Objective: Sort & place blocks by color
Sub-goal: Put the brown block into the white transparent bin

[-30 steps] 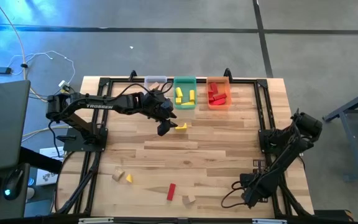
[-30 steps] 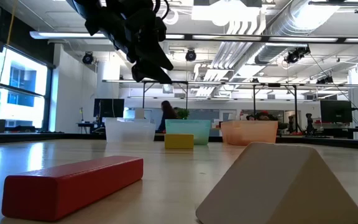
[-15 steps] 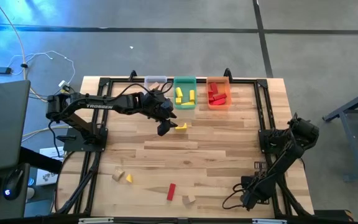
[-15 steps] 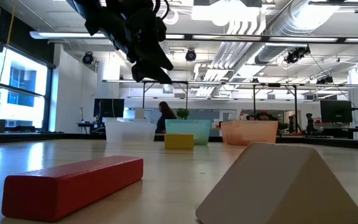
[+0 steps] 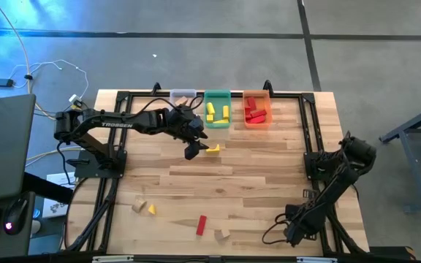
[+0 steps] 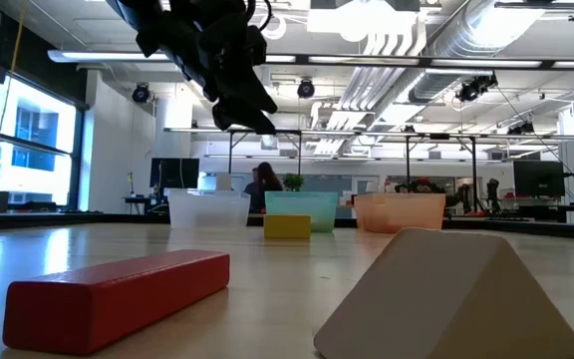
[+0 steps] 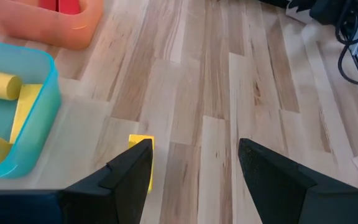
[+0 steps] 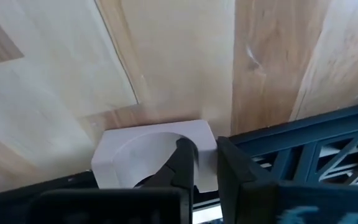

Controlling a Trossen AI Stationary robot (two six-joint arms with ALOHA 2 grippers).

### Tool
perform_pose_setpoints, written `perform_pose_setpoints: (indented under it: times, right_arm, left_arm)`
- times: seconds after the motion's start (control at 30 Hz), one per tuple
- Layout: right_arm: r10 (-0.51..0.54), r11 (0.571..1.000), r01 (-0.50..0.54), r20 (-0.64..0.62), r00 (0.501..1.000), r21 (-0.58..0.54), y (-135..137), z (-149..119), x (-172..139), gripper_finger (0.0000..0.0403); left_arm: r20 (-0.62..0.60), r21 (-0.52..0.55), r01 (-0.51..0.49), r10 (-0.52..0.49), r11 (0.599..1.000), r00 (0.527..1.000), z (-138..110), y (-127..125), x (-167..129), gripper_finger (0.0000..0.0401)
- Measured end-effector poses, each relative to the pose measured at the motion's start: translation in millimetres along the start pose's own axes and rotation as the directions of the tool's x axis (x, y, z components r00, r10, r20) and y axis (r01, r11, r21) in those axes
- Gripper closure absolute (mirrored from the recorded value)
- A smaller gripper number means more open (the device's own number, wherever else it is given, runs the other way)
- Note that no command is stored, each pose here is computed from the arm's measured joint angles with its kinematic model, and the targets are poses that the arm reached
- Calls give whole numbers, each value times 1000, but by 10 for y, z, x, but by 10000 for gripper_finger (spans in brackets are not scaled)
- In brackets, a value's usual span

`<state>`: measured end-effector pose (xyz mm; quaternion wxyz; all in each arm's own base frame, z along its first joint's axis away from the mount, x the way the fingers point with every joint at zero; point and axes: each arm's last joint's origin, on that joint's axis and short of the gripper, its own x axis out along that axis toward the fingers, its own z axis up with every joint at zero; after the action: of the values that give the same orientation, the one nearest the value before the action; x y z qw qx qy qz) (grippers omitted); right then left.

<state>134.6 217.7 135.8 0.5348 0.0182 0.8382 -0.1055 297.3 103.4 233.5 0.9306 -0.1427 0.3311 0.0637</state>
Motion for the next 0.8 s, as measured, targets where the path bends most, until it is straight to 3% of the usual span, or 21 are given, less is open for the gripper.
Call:
perform_pose_setpoints:
  times: [0.2,0.37,0.57,0.8]
  right_arm:
    - [24,992,-33,75,997,119,-60,-58,-125,398]
    - [5,972,-56,219,976,226,-136,-88,-237,398]
    - [-31,923,-124,393,919,364,-238,-77,-359,400]
    - [-142,846,-182,541,829,501,-389,123,-464,400]
  left_arm:
    - [-4,23,-31,32,999,999,-3,53,-14,174]
    - [-25,75,-147,149,986,989,-22,76,-84,174]
    - [27,160,-234,233,959,972,37,69,-288,174]
    - [99,140,-252,240,958,966,108,131,-573,174]
